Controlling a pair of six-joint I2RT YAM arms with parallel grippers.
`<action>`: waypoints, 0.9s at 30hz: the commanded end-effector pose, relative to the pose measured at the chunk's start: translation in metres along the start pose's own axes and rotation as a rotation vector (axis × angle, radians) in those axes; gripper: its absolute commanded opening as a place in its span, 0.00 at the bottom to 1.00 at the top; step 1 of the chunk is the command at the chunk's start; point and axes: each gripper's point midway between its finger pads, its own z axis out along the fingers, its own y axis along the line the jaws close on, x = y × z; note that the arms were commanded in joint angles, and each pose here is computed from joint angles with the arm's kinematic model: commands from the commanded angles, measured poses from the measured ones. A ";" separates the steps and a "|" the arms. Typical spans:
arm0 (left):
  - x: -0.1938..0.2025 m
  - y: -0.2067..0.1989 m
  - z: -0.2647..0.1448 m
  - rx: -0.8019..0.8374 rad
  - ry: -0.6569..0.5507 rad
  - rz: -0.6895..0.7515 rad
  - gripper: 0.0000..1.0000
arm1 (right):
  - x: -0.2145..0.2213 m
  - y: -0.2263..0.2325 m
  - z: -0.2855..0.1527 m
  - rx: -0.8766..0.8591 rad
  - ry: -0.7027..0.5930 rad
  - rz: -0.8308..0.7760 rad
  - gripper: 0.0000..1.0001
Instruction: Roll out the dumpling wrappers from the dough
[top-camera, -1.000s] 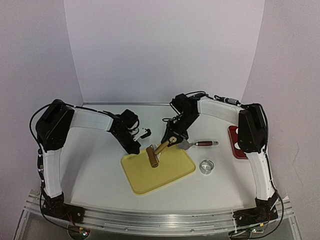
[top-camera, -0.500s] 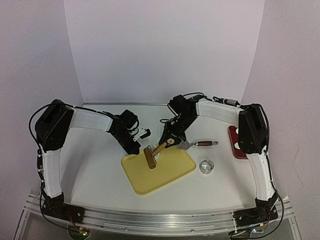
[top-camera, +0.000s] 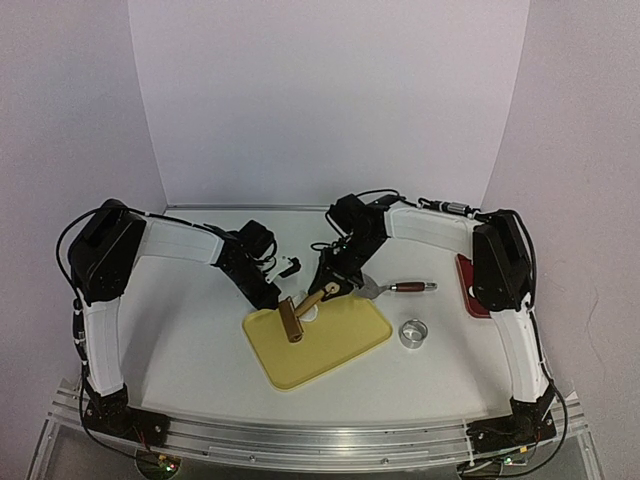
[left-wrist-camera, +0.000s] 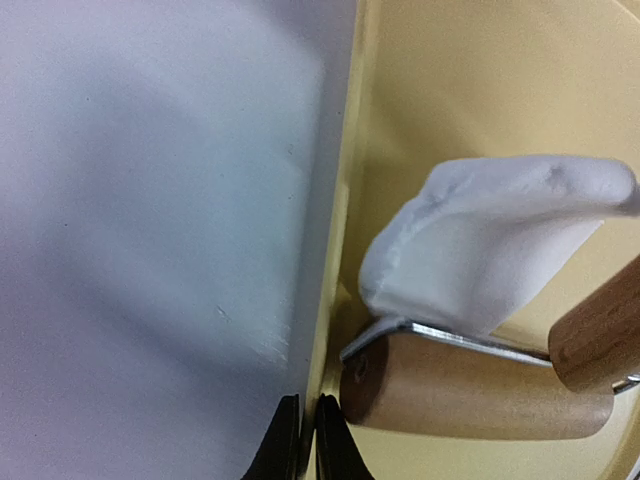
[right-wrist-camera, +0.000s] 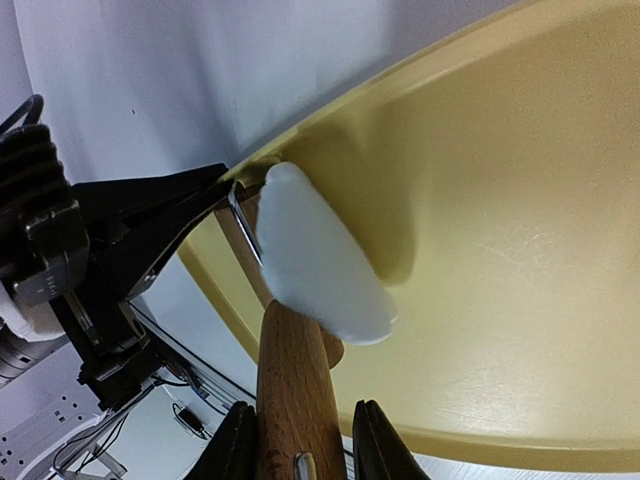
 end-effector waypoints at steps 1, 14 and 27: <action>0.014 -0.007 0.007 0.003 0.031 -0.059 0.00 | 0.057 -0.180 0.047 0.718 0.158 0.197 0.00; 0.045 -0.008 0.006 -0.024 0.082 -0.258 0.00 | 0.106 -0.063 0.019 0.347 0.205 -0.236 0.00; 0.081 -0.066 -0.037 0.199 0.067 -0.599 0.16 | 0.149 0.025 -0.096 -0.006 -0.051 -0.349 0.00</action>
